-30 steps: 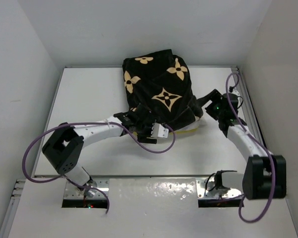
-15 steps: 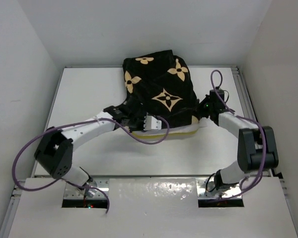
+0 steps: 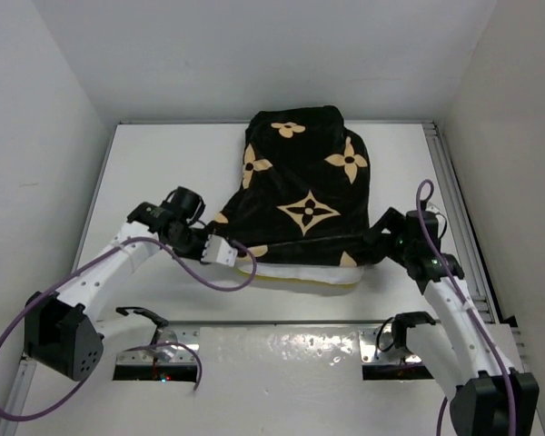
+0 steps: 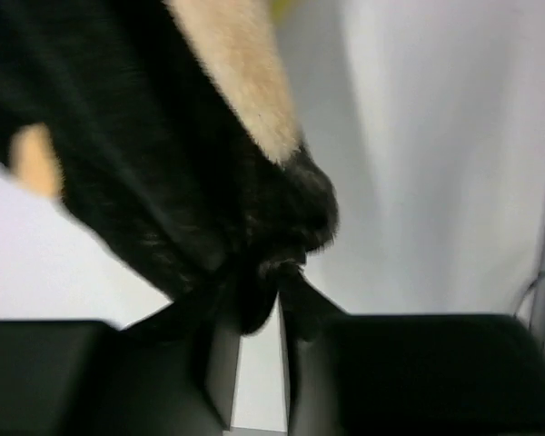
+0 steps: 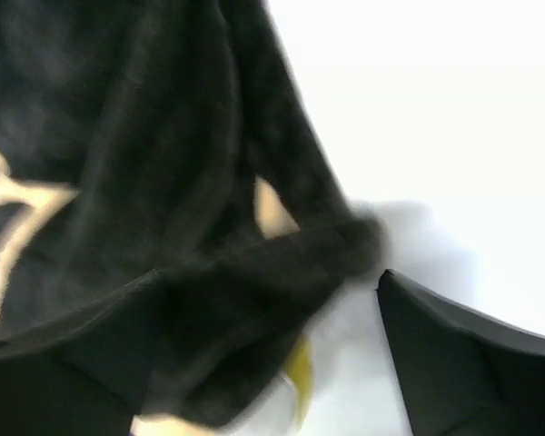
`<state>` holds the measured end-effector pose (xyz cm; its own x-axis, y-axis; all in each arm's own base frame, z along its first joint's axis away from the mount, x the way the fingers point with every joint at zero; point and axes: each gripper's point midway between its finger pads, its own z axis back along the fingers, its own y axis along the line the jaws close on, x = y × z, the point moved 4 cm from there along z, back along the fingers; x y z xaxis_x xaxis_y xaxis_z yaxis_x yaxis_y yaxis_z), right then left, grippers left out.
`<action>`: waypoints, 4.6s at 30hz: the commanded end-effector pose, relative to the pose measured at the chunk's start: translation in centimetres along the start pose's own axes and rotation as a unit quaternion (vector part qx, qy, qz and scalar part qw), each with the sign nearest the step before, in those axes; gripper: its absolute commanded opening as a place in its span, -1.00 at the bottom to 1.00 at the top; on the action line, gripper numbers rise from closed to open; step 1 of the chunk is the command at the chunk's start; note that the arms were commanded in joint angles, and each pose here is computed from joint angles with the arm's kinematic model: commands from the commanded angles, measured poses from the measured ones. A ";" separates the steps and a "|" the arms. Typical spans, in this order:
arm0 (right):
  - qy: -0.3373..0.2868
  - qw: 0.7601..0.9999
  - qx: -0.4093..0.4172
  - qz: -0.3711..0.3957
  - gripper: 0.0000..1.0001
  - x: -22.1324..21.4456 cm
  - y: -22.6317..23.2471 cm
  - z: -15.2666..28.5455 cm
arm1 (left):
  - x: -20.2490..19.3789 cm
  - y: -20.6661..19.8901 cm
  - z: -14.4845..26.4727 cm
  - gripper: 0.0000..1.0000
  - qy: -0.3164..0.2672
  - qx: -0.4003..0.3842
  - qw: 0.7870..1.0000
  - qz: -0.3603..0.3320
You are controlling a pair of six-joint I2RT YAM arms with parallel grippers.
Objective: Put the pillow into the pillowcase
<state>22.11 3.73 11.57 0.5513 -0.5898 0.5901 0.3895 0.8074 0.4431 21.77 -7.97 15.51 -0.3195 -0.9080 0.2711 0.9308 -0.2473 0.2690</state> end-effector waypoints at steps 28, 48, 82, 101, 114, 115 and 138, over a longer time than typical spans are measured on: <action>0.123 0.966 0.224 0.046 -1.00 -5.8 8.8 0.9 | 6.3 1.1 -10.3 -0.96 -0.048 0.099 0.993 0.035; -0.192 0.913 0.348 0.088 -1.00 22.1 26.9 19.1 | 9.9 22.6 32.5 -1.00 -0.144 0.585 0.771 0.206; -0.053 0.872 0.448 0.190 -0.05 4.3 14.2 10.2 | 13.0 23.5 25.3 -1.00 -0.137 0.500 0.824 0.230; -0.134 0.802 0.580 -0.040 0.97 9.0 14.4 10.2 | 13.0 23.4 24.8 -1.00 -0.135 0.494 0.827 0.231; -0.088 0.813 0.569 -0.087 0.23 9.3 15.6 6.8 | 13.0 23.3 24.8 -1.00 -0.130 0.495 0.827 0.230; -0.082 0.816 0.564 -0.095 -0.07 9.3 15.6 6.2 | 13.0 23.3 24.8 -1.00 -0.132 0.496 0.827 0.231; -0.377 0.780 0.492 0.092 -1.00 31.0 27.1 27.1 | 9.4 25.8 23.6 -1.00 -0.157 0.481 0.806 0.307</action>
<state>29.60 8.20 58.14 -0.1051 -0.5794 0.8083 -0.6422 0.6601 0.3897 38.26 -16.58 45.45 -0.0427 -0.6654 0.7452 0.4530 0.6519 0.6081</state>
